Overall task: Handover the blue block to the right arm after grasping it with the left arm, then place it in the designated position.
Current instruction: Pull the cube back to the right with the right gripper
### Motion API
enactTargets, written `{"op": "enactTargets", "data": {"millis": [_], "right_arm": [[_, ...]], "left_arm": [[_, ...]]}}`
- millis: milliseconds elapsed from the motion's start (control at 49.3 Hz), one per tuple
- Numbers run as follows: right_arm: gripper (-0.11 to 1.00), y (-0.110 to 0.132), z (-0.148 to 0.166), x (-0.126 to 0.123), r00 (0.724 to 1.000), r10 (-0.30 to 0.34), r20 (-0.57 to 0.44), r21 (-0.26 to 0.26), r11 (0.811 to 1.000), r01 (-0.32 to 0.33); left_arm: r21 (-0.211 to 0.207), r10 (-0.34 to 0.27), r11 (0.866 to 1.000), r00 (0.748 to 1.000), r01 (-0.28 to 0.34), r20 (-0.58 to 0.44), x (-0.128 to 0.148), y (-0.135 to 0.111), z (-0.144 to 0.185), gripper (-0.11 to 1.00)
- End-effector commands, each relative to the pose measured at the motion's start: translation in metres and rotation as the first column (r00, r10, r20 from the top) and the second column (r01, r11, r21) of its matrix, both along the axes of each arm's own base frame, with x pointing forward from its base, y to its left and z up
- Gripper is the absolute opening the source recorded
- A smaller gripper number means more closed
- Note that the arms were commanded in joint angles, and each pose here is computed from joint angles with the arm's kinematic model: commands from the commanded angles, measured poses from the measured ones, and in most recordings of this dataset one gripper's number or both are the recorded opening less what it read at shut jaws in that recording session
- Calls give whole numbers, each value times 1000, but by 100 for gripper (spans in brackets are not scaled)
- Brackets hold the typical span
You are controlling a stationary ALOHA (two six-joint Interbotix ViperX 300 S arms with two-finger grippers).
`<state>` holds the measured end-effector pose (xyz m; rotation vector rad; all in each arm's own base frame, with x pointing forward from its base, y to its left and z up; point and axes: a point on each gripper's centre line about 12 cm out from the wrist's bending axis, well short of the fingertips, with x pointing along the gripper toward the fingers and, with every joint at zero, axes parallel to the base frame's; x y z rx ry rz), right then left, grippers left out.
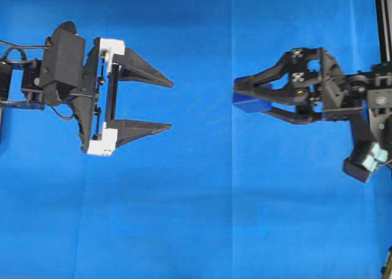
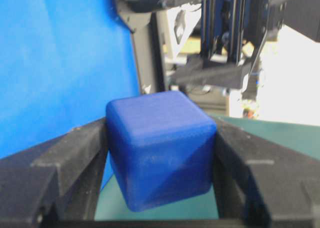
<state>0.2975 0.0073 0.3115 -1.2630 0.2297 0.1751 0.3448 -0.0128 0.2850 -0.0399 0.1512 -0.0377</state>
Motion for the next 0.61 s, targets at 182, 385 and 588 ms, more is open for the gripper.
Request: {"op": "enactTargets", "data": {"millis": [182,385,588], "right_arm": [[50,1,5,-6,1000,-30,-10,40,999,30],[49,3,4,-3,999,-49,-15,143,988,50],[49,6,8,-2,995,-100,-16,428,898,97]], "left_arm": [[2,-1,1000,999,0,38,-3,0,12,92],[3,-1,1000,999,1,40,-3,0,13,92],[5,7,1000,999,-7,40,-3,3,13,92]]}}
